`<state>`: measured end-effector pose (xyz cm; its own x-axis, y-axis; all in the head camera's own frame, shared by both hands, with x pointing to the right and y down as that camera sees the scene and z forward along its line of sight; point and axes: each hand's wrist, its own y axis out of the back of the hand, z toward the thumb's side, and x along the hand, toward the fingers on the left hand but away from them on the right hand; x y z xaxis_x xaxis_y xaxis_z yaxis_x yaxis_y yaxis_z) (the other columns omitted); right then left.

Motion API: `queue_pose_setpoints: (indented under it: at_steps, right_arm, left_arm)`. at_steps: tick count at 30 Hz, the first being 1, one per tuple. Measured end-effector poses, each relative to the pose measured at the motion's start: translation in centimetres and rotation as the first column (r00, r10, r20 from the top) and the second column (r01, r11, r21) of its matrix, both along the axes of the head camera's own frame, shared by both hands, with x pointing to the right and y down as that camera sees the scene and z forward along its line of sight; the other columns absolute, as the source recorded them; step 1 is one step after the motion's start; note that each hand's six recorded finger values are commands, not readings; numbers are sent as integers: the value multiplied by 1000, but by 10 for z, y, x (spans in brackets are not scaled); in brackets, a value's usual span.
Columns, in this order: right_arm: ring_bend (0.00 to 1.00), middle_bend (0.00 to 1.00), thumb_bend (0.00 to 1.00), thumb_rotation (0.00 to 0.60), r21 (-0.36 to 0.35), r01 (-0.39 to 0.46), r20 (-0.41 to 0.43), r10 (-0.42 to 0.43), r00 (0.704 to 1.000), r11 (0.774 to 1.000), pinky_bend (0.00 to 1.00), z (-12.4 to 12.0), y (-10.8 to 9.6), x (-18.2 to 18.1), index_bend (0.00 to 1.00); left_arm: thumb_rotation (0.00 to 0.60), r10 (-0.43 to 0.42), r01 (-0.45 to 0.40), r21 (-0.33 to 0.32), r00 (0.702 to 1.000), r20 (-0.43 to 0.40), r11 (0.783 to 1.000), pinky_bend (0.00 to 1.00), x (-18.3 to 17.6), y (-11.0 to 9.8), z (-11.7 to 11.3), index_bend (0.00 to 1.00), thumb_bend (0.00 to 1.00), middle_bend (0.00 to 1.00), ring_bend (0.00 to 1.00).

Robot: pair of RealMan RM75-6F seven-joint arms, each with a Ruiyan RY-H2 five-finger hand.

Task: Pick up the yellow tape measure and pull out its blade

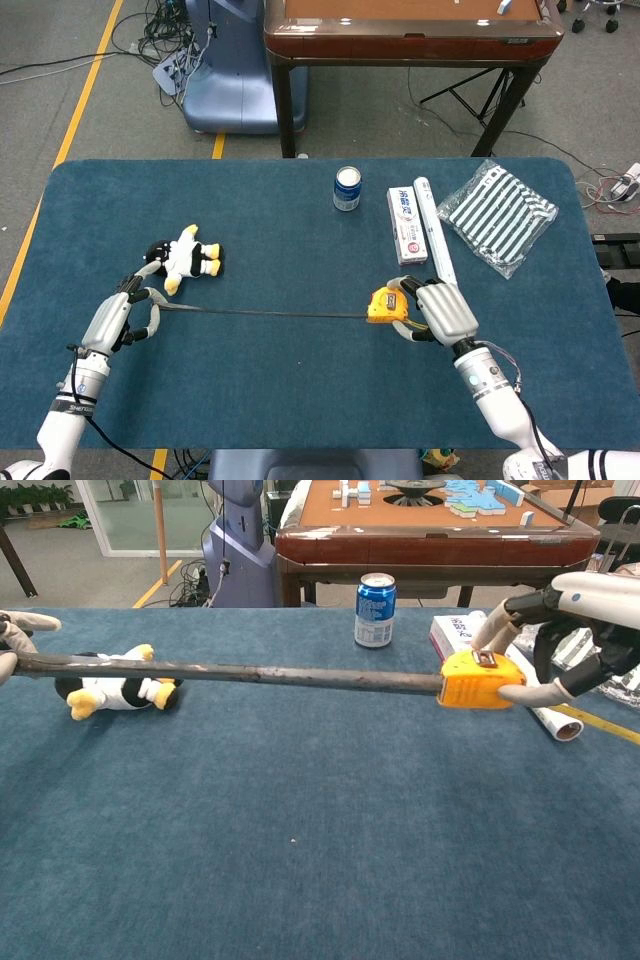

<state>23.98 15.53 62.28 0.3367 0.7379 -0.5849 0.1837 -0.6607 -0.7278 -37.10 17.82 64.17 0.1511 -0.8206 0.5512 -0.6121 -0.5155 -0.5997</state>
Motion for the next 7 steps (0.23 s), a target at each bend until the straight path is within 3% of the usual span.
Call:
queue_pose_setpoints:
  at_steps: [7]
  right_arm:
    - [523,595,656,600,9,-10,-4,10,1000,1000,317,0,0,7,589]
  left_arm:
    - [600,-4,4,2,1000,-1,1000,0,0,0,1,578,594,85,0]
